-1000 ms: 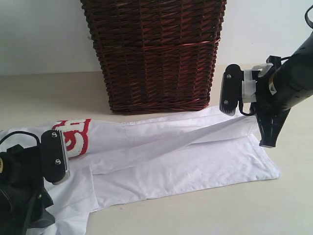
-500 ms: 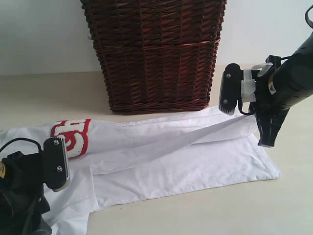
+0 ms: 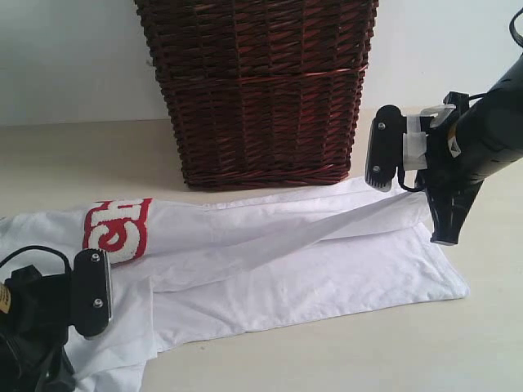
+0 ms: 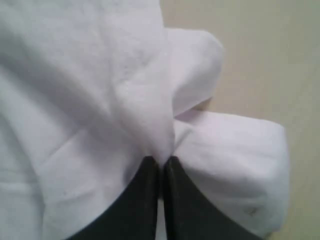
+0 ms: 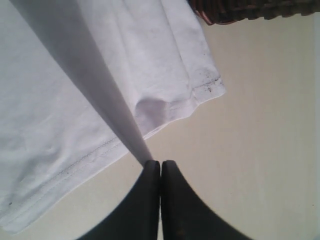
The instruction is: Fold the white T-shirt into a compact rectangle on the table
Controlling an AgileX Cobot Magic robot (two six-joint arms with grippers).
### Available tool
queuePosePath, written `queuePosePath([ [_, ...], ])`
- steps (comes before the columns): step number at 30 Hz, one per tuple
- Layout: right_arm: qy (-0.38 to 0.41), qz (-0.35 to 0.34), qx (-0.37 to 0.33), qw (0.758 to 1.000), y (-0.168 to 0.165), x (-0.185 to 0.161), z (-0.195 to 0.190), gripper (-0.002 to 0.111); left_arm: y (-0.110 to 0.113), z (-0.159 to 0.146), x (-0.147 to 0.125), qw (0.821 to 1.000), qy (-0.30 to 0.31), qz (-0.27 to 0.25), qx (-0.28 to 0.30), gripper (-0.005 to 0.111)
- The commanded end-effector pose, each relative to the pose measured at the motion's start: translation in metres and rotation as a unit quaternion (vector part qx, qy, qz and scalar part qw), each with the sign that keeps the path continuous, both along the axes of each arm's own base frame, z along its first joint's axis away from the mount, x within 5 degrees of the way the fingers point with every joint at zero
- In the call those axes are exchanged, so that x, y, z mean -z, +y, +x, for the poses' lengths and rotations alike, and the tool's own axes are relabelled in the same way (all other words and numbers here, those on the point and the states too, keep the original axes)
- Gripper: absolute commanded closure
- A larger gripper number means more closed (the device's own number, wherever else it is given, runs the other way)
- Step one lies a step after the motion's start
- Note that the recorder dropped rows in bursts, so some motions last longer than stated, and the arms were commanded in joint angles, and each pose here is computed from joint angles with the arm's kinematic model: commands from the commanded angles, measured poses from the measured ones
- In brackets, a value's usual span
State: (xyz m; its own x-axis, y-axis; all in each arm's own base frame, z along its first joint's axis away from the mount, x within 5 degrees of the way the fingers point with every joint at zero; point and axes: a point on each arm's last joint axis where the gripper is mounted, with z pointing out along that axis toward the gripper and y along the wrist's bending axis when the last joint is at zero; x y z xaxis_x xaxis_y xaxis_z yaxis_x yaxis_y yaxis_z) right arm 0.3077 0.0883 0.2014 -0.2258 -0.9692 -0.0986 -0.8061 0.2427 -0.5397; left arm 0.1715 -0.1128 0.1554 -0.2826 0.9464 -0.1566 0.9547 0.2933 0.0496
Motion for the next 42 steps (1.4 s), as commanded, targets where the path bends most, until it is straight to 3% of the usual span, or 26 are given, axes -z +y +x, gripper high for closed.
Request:
queuePosePath([
  [1,-0.006,0.004,0.0,1.0,0.0,-0.003,-0.001,0.108,-0.003,0.004,-0.017,1.0,-0.007,-0.002,0.009,0.107],
  [10,-0.02,0.009,-0.002,1.0,-0.001,-0.012,-0.003,0.108,0.001,0.0,-0.03,0.999,0.027,0.036,0.027,0.107],
  [16,-0.032,0.013,-0.001,0.999,-0.002,-0.021,-0.005,0.108,0.001,0.0,-0.032,0.999,0.025,0.034,0.027,0.107],
  [22,-0.034,0.013,-0.001,0.999,-0.002,-0.023,-0.006,0.108,-0.001,0.004,-0.051,0.999,0.003,0.021,0.027,0.107],
  [28,-0.035,0.019,0.001,0.999,-0.001,-0.024,-0.007,0.108,0.003,-0.003,-0.055,0.998,0.04,0.043,0.031,0.107],
  [34,-0.043,0.016,-0.017,0.999,0.011,-0.046,-0.027,0.108,0.003,-0.002,-0.055,0.998,0.037,0.044,0.032,0.107],
  [38,-0.002,-0.008,-0.028,1.0,0.013,-0.056,-0.049,0.108,0.005,-0.001,-0.055,0.997,0.031,0.053,0.038,0.107],
  [42,0.107,-0.021,-0.074,0.991,0.016,-0.056,-0.076,0.108,0.005,-0.001,-0.055,0.997,0.029,0.055,0.039,0.107],
])
